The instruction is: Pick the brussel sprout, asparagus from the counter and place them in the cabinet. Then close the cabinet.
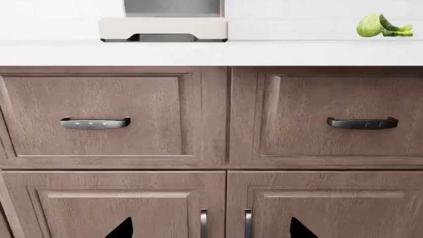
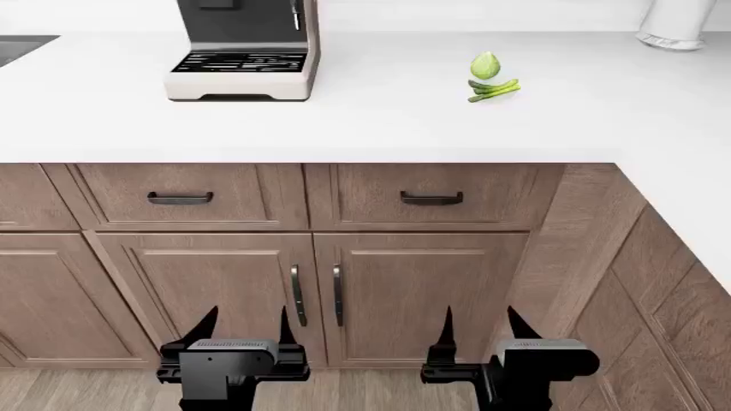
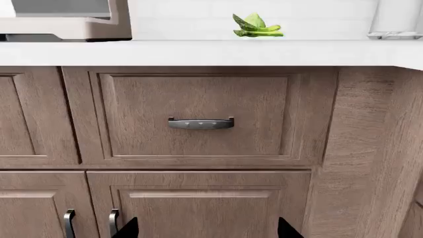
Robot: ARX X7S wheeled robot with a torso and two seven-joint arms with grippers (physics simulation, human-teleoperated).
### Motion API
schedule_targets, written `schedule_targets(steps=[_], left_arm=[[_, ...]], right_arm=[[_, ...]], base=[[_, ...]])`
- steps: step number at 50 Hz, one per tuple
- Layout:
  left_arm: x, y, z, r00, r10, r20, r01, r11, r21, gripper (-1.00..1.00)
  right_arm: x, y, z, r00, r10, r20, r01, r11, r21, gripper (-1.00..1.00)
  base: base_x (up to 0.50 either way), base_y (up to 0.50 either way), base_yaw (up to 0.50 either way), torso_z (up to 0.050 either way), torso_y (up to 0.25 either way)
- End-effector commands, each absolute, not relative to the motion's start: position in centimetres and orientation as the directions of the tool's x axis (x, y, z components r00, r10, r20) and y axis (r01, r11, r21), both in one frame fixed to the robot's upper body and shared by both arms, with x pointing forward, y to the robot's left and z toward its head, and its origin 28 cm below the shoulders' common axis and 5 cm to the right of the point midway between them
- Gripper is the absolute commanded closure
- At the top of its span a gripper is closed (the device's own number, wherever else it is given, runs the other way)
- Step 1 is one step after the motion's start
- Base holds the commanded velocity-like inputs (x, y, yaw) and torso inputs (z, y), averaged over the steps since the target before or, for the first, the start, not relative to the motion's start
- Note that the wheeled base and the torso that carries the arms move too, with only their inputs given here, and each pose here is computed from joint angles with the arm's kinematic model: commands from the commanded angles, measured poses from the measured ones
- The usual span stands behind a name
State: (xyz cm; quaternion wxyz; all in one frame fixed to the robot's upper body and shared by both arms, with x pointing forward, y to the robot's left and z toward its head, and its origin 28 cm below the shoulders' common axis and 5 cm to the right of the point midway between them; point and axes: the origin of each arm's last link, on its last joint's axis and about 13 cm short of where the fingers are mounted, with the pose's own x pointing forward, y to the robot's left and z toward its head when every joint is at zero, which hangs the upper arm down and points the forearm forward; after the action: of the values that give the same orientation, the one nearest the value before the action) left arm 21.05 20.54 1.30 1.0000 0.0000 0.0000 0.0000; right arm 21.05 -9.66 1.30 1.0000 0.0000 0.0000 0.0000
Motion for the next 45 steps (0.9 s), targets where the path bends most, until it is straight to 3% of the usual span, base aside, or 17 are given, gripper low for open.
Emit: schedule_targets(steps=[1, 13, 23, 33, 45], left_arm=[[21.0, 20.5, 1.3, 1.000, 0.001, -0.004, -0.001, 1.000, -0.003, -1.00], [21.5, 20.5, 2.3, 0.999, -0.030, 0.015, 0.029, 0.999, 0.024, -1.00], [24.9, 20.2, 8.4, 0.989, -0.078, 0.123, 0.065, 0.992, 0.110, -1.00], [25.4, 20.9, 13.1, 0.971, -0.099, 0.219, 0.075, 0.991, 0.114, -1.00], [25.1, 21.3, 16.0, 0.954, -0.112, 0.279, 0.085, 0.991, 0.107, -1.00]], right_arm=[[21.0, -9.6, 1.4, 1.000, 0.009, 0.002, -0.009, 1.000, 0.000, -1.00], [21.5, -9.2, 3.2, 0.998, 0.058, 0.018, -0.058, 0.998, 0.013, -1.00], [24.1, -9.3, 7.9, 0.993, 0.093, 0.079, -0.084, 0.991, -0.103, -1.00], [25.0, -9.7, 12.5, 0.984, 0.109, 0.140, -0.092, 0.988, -0.121, -1.00], [24.6, -9.7, 16.0, 0.968, 0.118, 0.222, -0.096, 0.989, -0.109, -1.00]], base=[[0.00, 0.00, 0.00, 0.000, 0.000], [0.00, 0.00, 0.00, 0.000, 0.000], [0.00, 0.00, 0.00, 0.000, 0.000], [0.00, 0.00, 0.00, 0.000, 0.000], [0.44, -0.06, 0.00, 0.000, 0.000]])
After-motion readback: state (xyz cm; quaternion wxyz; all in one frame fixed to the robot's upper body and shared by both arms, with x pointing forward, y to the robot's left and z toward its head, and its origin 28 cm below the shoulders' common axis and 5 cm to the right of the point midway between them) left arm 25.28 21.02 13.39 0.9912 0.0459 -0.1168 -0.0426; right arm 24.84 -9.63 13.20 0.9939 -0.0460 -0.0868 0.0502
